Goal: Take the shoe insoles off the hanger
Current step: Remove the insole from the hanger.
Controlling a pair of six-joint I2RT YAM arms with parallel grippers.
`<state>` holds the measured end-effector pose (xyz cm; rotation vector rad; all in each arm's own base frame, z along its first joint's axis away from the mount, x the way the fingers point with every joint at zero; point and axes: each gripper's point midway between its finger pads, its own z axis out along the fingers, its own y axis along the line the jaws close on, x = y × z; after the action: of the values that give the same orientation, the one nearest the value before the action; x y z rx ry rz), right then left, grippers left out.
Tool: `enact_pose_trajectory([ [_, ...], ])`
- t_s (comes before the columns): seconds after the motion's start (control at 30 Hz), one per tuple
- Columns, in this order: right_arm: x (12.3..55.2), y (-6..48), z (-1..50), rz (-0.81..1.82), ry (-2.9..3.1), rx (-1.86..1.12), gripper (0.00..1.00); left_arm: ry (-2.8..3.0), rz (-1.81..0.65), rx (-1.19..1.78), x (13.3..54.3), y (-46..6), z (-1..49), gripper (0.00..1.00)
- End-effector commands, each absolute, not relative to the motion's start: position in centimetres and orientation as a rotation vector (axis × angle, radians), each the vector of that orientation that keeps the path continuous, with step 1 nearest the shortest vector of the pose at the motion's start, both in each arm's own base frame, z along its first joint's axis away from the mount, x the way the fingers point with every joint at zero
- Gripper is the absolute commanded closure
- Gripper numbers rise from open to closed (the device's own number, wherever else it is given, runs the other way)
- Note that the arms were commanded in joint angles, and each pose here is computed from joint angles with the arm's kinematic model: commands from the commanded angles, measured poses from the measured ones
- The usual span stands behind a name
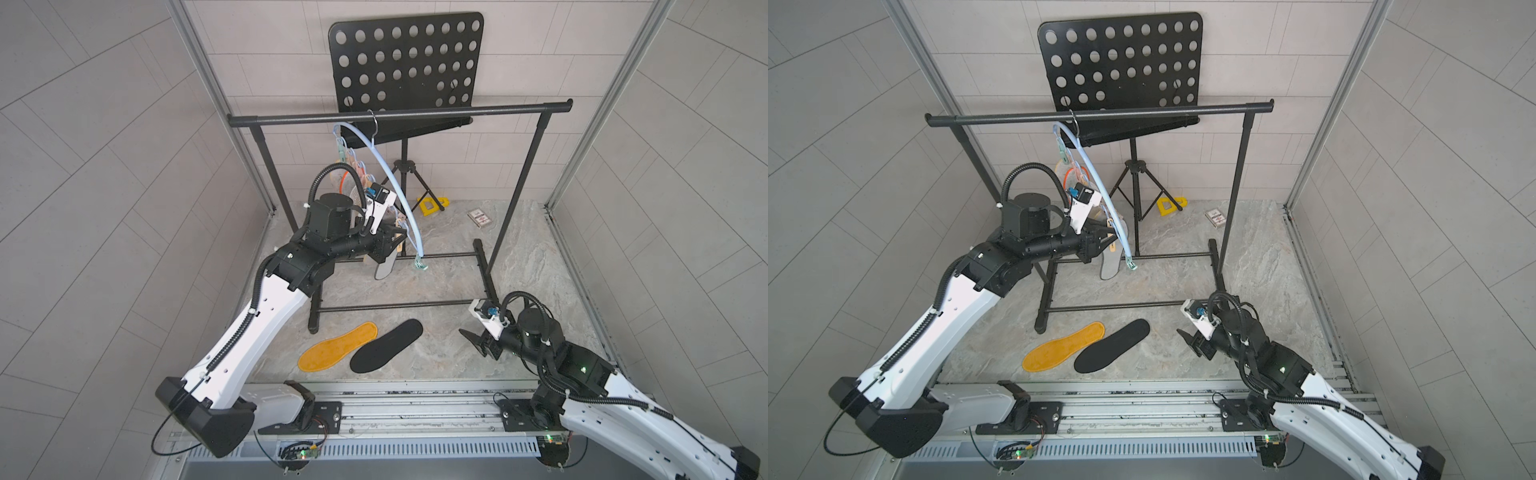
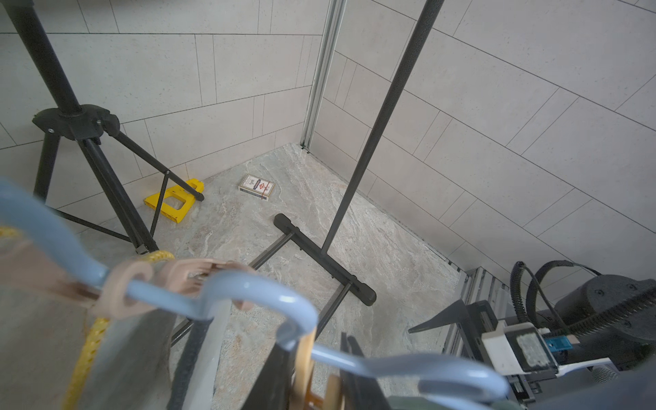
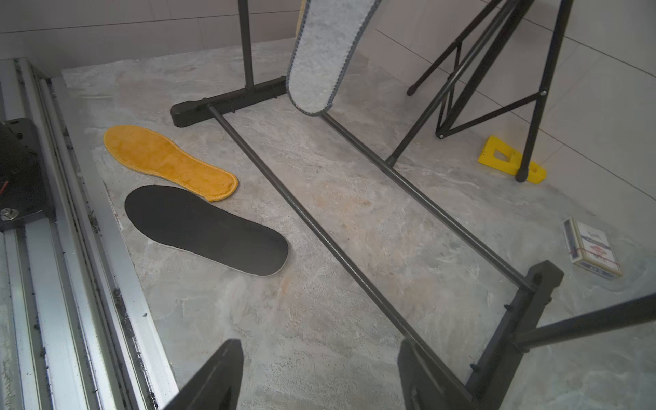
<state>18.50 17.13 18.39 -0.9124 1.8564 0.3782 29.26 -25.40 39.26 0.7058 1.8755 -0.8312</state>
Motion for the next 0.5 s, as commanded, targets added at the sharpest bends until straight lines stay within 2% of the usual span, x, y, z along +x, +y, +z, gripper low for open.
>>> enact_pose_trajectory([
  [0.0,18.1,16.4,17.5,0.408,1.912,-0.883,0.26,1.917,-0.829,0.723,29.1,-25.5,37.9,0.77],
  [0.47,18.9,15.2,17.0,0.343,1.974,-0.826,0.19,1.926,-0.834,0.708,29.4,-25.5,37.8,0.76],
])
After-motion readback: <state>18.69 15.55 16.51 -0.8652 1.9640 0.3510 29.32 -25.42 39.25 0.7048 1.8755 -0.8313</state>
